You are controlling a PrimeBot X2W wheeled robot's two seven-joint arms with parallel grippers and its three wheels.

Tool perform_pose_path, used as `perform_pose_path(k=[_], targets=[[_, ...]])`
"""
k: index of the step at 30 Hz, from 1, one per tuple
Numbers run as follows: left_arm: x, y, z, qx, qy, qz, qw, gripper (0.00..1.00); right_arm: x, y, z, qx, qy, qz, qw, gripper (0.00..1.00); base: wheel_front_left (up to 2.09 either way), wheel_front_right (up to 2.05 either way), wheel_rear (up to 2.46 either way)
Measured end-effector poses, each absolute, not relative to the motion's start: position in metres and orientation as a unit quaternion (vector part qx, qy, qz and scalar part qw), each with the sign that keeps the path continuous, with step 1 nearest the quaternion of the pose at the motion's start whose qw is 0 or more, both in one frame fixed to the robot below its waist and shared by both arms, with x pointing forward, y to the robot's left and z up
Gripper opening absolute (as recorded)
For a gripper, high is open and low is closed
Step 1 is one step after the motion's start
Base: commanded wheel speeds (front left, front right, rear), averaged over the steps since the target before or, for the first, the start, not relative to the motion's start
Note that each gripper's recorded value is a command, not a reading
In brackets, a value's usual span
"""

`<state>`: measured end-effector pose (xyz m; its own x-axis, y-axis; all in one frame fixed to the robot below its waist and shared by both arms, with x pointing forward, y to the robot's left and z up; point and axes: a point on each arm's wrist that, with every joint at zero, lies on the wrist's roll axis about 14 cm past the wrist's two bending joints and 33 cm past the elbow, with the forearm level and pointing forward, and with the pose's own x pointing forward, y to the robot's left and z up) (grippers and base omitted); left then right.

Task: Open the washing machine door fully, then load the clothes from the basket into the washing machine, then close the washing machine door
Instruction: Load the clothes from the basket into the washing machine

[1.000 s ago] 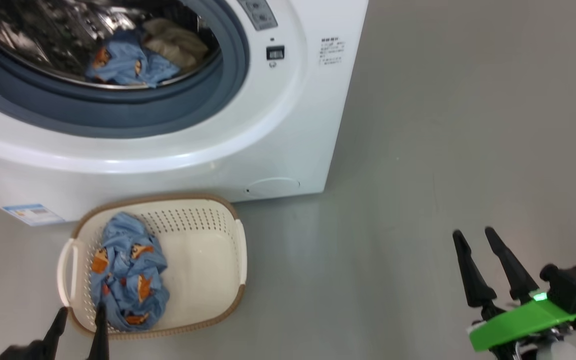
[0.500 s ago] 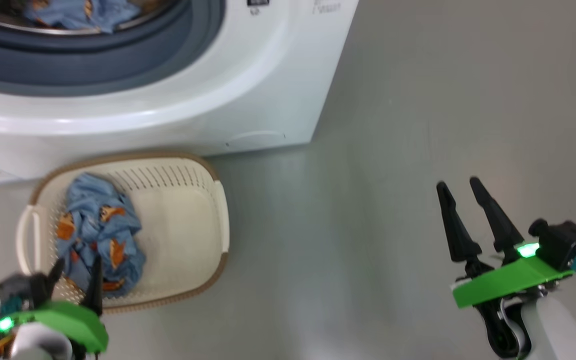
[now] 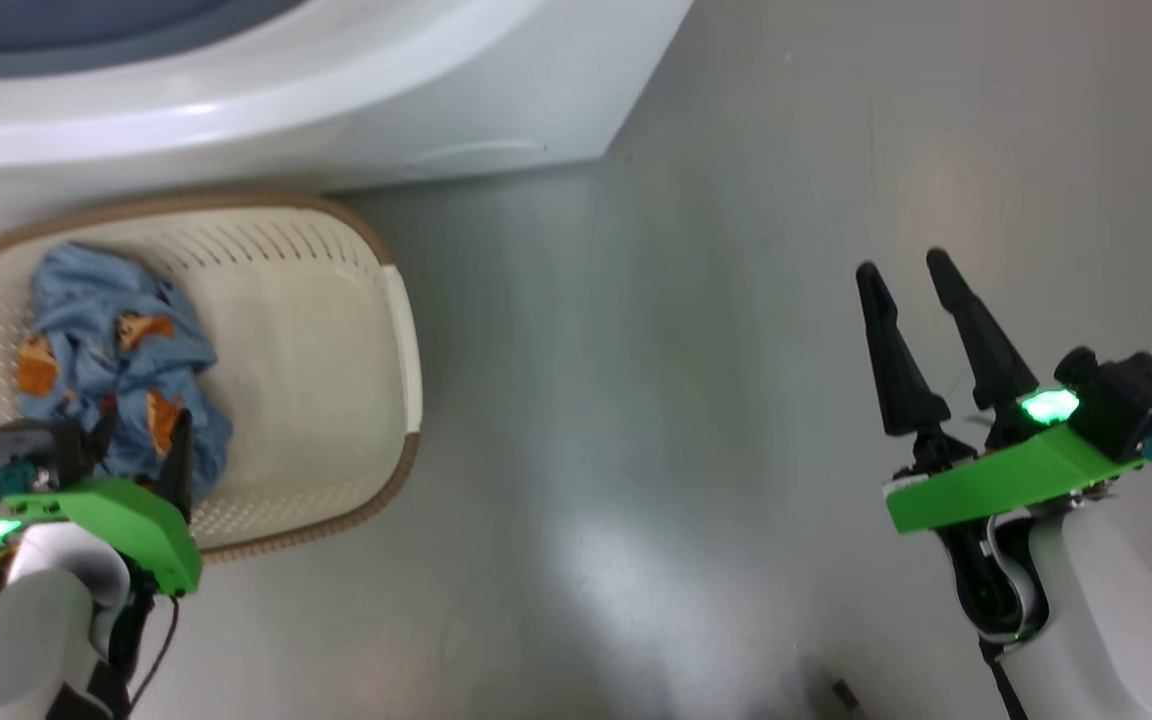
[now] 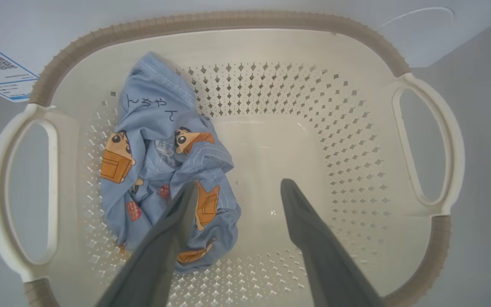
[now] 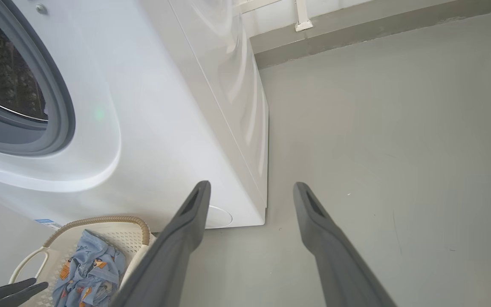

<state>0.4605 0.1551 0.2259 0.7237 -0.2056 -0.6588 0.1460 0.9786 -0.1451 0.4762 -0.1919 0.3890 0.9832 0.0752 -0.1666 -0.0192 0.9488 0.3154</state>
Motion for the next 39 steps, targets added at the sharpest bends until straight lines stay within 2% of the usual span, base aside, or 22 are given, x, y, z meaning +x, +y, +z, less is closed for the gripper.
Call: perform_pose_path(k=[15,39], targets=[[0.453,0.169,0.15,-0.013,0.461,-0.089,0.883,1.0,0.485,-0.192,0.34,0.154,0.133,0.02,0.979,1.0,0.0,0.0,0.0],[0.467,0.155,0.103,0.013,0.497,-0.126,0.859,1.0,0.486,-0.194,0.307,0.142,0.163,0.02,0.976,1.0,0.0,0.0,0.0]])
